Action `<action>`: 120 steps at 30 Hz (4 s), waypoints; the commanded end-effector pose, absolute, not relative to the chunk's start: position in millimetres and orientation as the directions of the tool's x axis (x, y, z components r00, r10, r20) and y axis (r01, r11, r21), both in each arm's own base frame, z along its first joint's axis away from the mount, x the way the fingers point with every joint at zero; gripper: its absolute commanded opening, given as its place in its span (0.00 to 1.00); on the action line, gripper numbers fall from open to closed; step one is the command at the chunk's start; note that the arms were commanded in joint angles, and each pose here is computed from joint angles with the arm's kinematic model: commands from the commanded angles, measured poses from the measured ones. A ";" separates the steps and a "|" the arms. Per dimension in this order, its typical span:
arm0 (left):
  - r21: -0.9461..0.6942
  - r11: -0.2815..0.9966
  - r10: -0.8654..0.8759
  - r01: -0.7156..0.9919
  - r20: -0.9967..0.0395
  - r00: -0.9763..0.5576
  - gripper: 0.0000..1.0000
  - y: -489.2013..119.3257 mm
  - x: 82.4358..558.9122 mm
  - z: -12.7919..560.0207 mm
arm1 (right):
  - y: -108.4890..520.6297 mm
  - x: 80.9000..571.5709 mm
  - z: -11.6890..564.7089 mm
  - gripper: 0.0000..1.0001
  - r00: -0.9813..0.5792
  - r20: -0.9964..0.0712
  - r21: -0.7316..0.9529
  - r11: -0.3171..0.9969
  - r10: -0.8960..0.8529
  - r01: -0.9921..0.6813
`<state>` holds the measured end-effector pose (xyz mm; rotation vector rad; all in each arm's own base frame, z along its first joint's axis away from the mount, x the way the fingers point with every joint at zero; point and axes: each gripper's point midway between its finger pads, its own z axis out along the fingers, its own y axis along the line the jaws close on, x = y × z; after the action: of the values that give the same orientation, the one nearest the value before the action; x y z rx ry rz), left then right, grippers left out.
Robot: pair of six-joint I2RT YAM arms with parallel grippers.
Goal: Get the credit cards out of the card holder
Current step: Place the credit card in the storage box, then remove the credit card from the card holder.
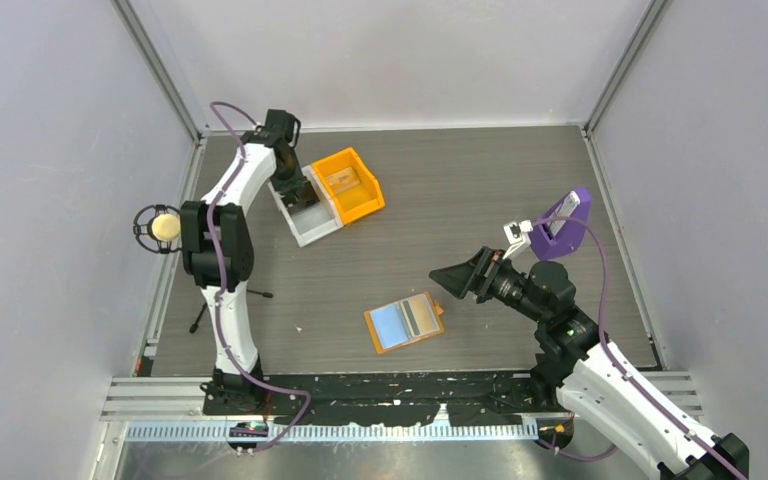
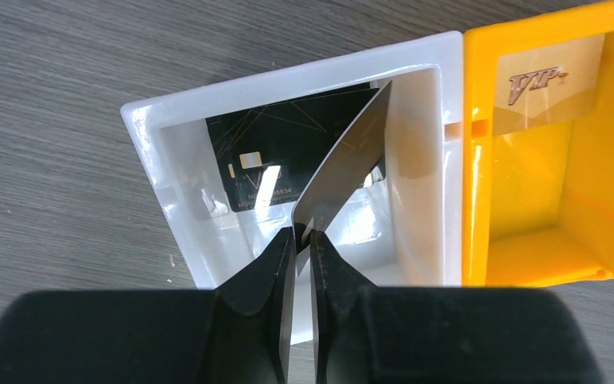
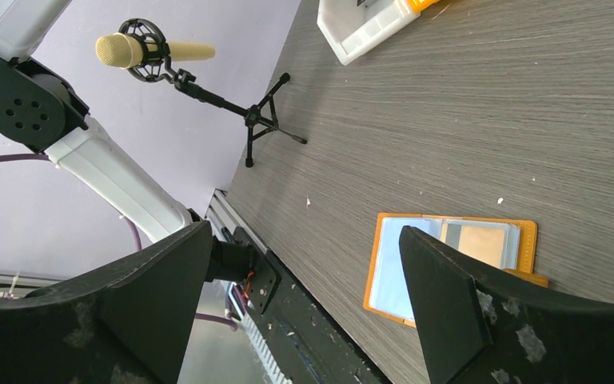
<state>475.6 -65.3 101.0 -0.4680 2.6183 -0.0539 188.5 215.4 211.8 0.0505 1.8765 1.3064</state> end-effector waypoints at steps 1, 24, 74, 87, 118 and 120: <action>-0.064 0.947 -0.307 -0.314 -0.459 -0.834 0.15 -53.9 478.4 104.4 | 213.2 191.8 235.6 0.95 -0.609 -0.633 0.772 0.452 0.478 -0.447; -0.039 0.952 -0.283 -0.302 -0.483 -0.828 0.26 -49.6 492.5 117.4 | 210.9 192.7 238.8 0.96 -0.605 -0.640 0.765 0.472 0.474 -0.439; -0.753 0.582 -0.112 0.307 -0.448 -0.887 0.30 -260.9 168.0 126.7 | 231.4 173.6 113.7 0.55 -0.820 -0.534 0.671 0.694 0.207 -0.262; -0.728 0.626 -0.039 0.278 -0.386 -0.922 0.27 -298.1 158.4 78.5 | 246.1 184.0 96.2 0.52 -0.818 -0.545 0.652 0.707 0.185 -0.275; -0.680 0.698 -0.002 0.224 -0.314 -0.949 0.25 -299.8 149.3 39.6 | 250.3 174.6 39.3 0.53 -0.886 -0.442 0.646 0.735 0.143 -0.204; -0.683 0.696 0.002 0.223 -0.308 -0.951 0.24 -301.2 148.5 38.1 | 256.3 175.3 46.4 0.53 -0.885 -0.436 0.677 0.707 0.161 -0.206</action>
<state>140.9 -290.2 32.0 0.1789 2.6603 -1.0789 175.1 244.6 36.0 -0.0455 2.4754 0.9644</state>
